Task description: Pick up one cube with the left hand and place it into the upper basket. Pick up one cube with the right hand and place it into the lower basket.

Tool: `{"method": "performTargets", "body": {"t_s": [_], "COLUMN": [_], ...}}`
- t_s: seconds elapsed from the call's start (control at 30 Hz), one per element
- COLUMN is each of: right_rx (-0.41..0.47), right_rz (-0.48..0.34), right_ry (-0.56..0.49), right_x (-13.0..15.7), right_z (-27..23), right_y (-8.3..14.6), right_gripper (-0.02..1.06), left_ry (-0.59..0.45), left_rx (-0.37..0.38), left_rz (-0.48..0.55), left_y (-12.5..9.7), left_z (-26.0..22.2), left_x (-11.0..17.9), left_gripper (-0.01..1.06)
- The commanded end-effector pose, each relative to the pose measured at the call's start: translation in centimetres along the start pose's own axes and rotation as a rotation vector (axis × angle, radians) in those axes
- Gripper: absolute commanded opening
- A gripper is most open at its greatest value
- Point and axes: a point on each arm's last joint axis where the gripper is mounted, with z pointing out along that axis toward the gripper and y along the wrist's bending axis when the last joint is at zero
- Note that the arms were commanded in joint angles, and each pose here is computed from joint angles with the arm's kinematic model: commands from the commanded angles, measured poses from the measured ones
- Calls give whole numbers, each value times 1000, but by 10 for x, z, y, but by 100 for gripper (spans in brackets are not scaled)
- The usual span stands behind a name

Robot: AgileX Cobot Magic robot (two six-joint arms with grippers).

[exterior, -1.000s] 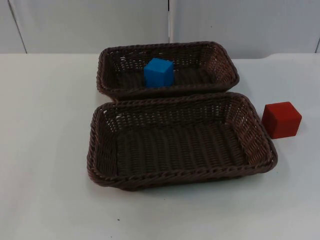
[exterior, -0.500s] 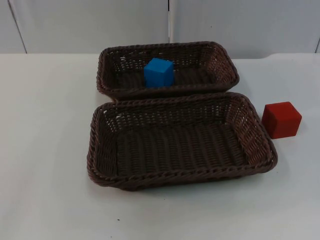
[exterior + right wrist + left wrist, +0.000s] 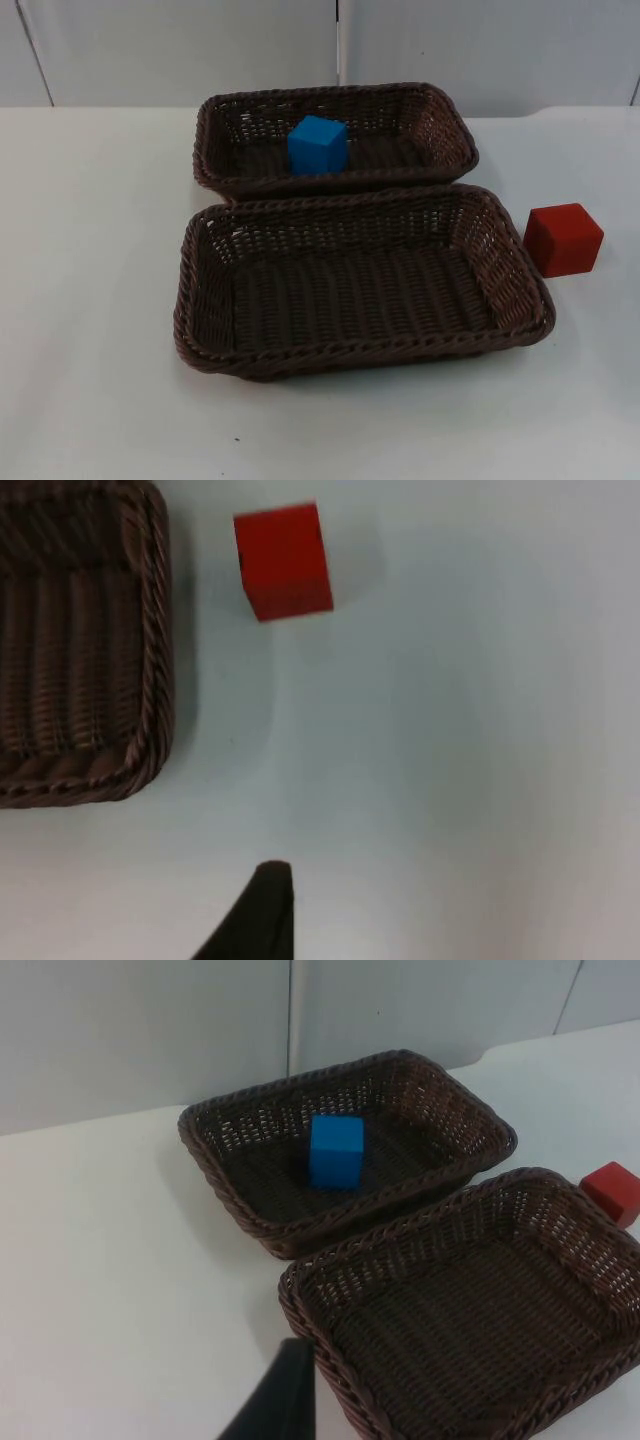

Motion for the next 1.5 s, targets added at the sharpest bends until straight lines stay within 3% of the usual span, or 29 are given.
{"method": "performTargets", "body": {"t_s": [0.0,0.27,0.57,0.7,0.93,1.47], "right_rx": [0,4,-5,-22,-54,-39], "right_rz": [12,20,-26,-90,-164,-197], "right_ry": [21,145,211,242,234,178], "right_x": [-14,-44,-76,-85,-96,-93], "right_z": [16,69,127,155,188,237], "right_y": [0,2,6,22,48,48], "right_gripper": [105,105,105,105,105,105], "left_ry": [1,1,1,1,-2,-4], "left_rx": [-1,-1,-1,-1,-2,-9], "left_rz": [-2,-2,-2,-2,-2,8], "left_y": [0,0,0,0,0,1], "left_z": [-1,-1,-1,-1,-1,-1], "left_x": [2,2,2,2,1,1], "left_gripper": [95,95,95,95,95,95]}}
